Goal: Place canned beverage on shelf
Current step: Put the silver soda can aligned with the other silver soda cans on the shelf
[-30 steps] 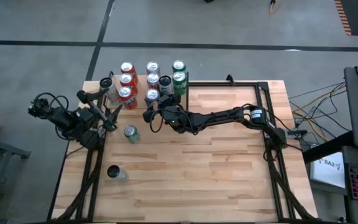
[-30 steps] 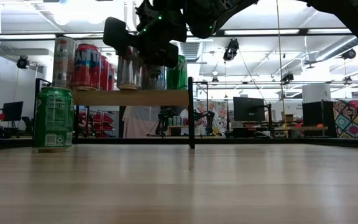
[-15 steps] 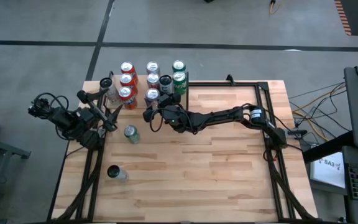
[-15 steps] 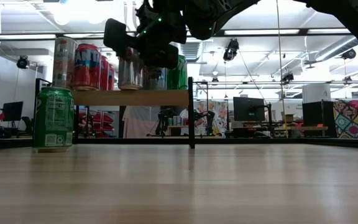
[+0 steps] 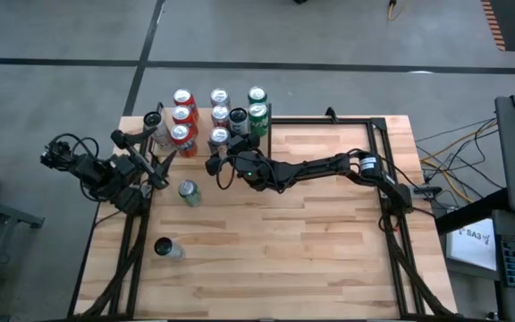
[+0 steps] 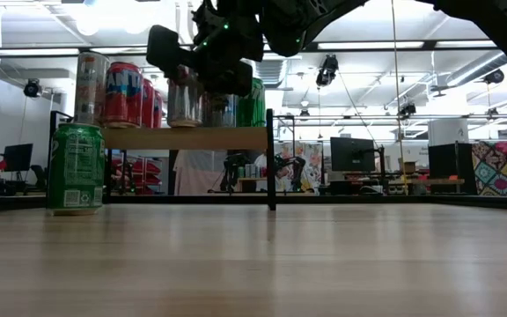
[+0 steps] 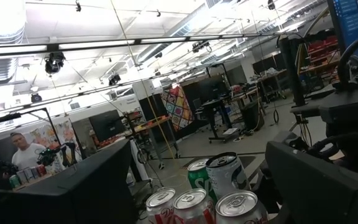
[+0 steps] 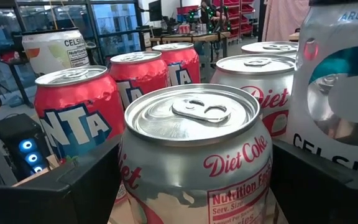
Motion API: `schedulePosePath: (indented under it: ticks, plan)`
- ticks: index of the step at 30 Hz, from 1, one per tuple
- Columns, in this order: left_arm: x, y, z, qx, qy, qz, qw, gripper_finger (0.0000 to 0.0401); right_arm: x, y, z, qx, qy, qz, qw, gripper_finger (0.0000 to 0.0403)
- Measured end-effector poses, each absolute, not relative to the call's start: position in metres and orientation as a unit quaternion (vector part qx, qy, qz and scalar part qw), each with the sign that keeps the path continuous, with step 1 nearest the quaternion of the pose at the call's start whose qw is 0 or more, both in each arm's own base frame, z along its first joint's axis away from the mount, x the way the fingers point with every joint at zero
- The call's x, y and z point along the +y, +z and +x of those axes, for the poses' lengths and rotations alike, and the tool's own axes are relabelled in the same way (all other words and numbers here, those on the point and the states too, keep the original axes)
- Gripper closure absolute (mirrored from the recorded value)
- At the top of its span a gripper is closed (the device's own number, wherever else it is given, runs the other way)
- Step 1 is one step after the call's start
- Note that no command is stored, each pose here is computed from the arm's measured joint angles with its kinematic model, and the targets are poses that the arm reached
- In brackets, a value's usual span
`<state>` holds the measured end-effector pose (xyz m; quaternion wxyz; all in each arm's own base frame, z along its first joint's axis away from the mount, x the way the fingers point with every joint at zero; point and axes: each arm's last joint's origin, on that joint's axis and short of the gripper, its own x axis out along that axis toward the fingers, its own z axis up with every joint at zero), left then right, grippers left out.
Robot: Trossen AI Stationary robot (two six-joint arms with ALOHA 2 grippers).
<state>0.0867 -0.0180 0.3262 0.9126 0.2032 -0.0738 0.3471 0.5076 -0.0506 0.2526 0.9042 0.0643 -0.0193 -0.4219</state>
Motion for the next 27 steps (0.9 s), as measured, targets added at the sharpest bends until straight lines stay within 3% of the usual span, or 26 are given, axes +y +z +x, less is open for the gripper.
schedulePosePath:
  ticks: [27]
  plan:
    - [-0.0183, 0.3255, 0.0873, -0.071, 0.346, 0.207, 0.912, 0.0044, -0.0487, 0.2586, 0.5069, -0.029, -0.42, 0.053, 0.906, 0.0062]
